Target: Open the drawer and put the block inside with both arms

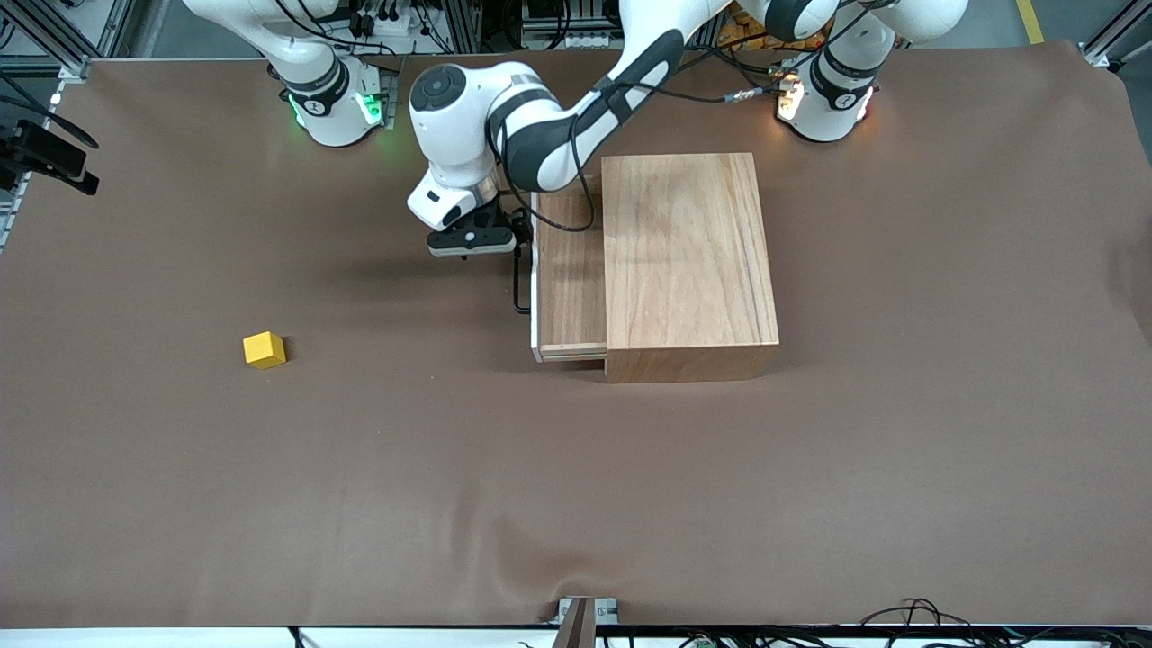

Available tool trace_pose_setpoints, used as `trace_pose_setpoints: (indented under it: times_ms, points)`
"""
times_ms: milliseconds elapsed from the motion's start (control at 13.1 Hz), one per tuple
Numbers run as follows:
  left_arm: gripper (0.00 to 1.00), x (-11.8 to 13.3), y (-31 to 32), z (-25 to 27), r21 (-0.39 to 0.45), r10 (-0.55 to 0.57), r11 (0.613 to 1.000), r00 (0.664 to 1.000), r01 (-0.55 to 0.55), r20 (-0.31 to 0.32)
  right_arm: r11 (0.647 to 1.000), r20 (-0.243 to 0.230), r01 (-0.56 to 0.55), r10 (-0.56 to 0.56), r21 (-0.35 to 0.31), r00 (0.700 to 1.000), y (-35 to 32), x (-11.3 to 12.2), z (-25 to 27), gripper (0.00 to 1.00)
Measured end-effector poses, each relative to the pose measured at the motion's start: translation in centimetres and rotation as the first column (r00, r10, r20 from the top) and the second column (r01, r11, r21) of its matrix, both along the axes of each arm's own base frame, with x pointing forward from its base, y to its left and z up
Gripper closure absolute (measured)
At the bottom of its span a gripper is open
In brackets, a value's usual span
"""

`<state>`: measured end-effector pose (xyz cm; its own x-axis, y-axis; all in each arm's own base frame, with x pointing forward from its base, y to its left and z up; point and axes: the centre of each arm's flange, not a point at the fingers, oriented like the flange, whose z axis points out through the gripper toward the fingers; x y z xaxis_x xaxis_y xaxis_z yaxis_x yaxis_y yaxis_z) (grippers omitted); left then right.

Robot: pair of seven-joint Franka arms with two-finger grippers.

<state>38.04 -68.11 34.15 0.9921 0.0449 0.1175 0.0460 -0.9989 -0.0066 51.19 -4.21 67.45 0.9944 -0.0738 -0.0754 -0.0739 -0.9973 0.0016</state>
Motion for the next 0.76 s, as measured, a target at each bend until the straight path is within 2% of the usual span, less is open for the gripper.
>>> trace_pose_setpoints:
  times_ms: [229,381,534,762]
  points:
    - [0.0,0.8,2.0,6.3,0.012,0.032,0.999,0.999,-0.032,0.004,1.0,-0.002,0.001,-0.001,0.0,1.0,-0.1,0.0,-0.1,0.0]
    - [0.0,2.7,5.4,12.2,0.028,0.041,0.999,0.999,-0.041,0.002,1.0,-0.035,0.003,-0.003,0.0,0.999,-0.2,0.8,-1.7,0.0]
    - [0.0,5.2,10.5,18.1,0.055,0.003,0.998,1.0,-0.003,-0.013,1.0,-0.114,0.016,-0.016,-0.003,0.993,-0.8,2.9,-6.0,0.0]
    - [0.0,8.7,19.4,25.1,0.101,0.009,0.995,0.998,-0.003,-0.059,0.998,-0.248,0.055,-0.056,-0.009,0.967,-3.3,6.4,-14.6,0.0]
